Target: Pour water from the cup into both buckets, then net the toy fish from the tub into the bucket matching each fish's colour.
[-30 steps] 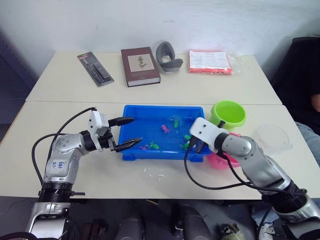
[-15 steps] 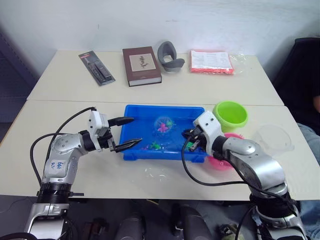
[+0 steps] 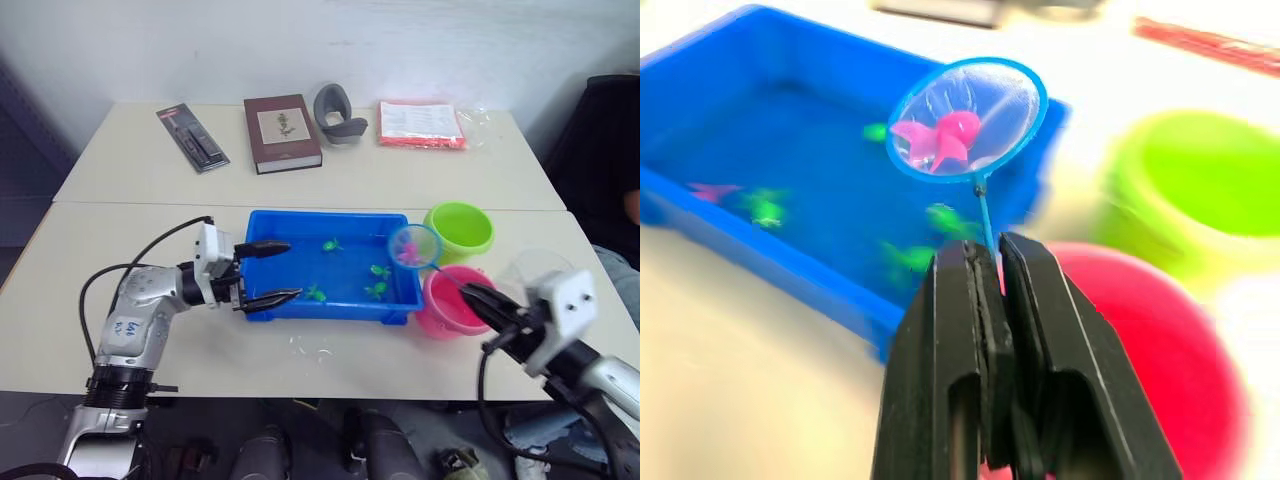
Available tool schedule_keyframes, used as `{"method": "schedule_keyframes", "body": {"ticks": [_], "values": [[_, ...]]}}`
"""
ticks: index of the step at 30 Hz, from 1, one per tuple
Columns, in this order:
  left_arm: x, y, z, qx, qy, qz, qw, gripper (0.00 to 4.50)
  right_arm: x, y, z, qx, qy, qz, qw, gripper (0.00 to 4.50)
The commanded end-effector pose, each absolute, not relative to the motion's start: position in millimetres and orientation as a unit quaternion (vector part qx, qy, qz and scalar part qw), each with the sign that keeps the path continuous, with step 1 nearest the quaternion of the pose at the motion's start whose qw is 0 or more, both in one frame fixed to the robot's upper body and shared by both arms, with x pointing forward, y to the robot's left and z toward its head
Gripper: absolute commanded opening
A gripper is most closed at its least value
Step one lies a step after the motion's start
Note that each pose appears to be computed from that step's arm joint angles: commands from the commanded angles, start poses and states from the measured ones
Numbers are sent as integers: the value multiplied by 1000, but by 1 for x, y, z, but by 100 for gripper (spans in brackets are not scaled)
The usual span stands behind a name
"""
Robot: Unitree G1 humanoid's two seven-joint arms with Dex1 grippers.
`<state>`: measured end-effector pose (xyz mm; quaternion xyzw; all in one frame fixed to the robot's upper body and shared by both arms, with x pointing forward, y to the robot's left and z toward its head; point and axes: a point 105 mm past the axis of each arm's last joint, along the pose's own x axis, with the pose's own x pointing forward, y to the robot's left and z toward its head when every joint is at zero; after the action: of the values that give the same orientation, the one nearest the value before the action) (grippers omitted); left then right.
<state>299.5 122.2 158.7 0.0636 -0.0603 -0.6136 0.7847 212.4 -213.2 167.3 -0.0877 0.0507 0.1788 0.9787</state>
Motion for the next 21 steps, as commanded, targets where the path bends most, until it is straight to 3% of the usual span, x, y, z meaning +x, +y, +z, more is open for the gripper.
{"method": "schedule_keyframes", "body": {"ticks": [1, 7, 12, 14, 17, 21], "values": [[296, 114, 170, 68, -80, -634, 767, 449, 191, -221, 181, -135, 27, 159, 978, 0], [299, 106, 168, 60, -79, -646, 757, 449, 169, -239, 164, -196, 50, 111, 973, 0], [299, 102, 168, 59, -79, -654, 750, 449, 162, -249, 149, -378, 36, 90, 921, 0], [300, 102, 168, 59, -79, -656, 749, 449, 164, -245, 148, -470, 13, 99, 877, 0], [300, 102, 168, 59, -79, -657, 747, 449, 165, -247, 144, -622, -10, 94, 777, 0], [299, 101, 168, 60, -81, -659, 745, 449, 164, -248, 138, -698, -41, 94, 709, 0]]}}
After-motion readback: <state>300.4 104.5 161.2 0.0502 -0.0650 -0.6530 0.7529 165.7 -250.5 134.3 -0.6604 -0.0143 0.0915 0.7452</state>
